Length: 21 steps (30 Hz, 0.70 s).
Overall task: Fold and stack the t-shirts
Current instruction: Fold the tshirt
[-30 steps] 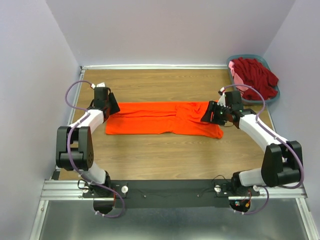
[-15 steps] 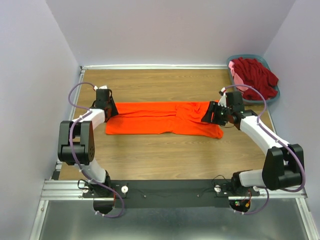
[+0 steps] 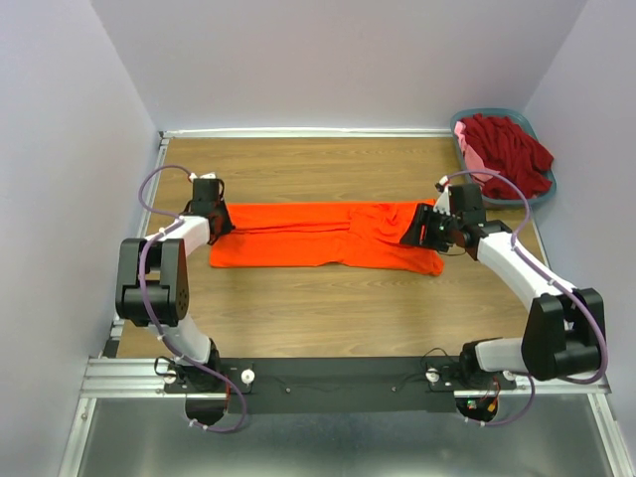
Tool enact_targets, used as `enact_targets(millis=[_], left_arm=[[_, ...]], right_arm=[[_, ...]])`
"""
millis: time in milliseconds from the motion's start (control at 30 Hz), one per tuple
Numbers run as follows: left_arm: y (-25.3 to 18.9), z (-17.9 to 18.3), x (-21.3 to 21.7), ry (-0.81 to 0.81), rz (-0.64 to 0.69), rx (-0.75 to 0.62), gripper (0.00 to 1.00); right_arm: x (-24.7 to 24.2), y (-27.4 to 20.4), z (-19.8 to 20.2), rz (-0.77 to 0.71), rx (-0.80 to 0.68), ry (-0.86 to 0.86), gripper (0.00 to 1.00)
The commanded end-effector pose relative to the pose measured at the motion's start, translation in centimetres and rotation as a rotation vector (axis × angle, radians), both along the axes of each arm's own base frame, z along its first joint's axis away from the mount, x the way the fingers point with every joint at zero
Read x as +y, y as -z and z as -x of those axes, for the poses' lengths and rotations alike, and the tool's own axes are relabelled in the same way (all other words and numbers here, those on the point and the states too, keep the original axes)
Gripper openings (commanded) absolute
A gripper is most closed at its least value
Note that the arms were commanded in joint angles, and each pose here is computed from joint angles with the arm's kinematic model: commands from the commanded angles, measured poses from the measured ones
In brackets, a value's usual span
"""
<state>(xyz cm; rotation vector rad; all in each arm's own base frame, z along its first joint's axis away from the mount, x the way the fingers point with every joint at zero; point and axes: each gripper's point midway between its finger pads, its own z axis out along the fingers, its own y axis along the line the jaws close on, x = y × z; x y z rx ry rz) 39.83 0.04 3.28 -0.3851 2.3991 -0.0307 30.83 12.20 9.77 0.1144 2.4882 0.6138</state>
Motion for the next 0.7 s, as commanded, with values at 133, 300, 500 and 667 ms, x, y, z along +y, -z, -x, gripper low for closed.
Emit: enact_targets(millis=[133, 300, 500, 667], left_arm=[[-2.7, 0.4, 1.2, -0.054, -0.074, 0.034, 0.00], [0.5, 2.7, 1.3, -0.086, -0.106, 0.174, 0.02], [-1.4, 3.1, 3.9, -0.245, -0.198, 0.166, 0.30], [-5.7, 1.9, 3.6, -0.277, -0.186, 0.066, 0.76]], right_arm=[[-1.1, 0.9, 0.6, 0.060, 0.020, 0.038, 0.65], [-1.6, 2.1, 0.8, 0.091, 0.058, 0.058, 0.65], [-1.8, 1.0, 0.2, 0.109, 0.030, 0.061, 0.65], [-0.8, -0.5, -0.8, 0.120, -0.016, 0.016, 0.64]])
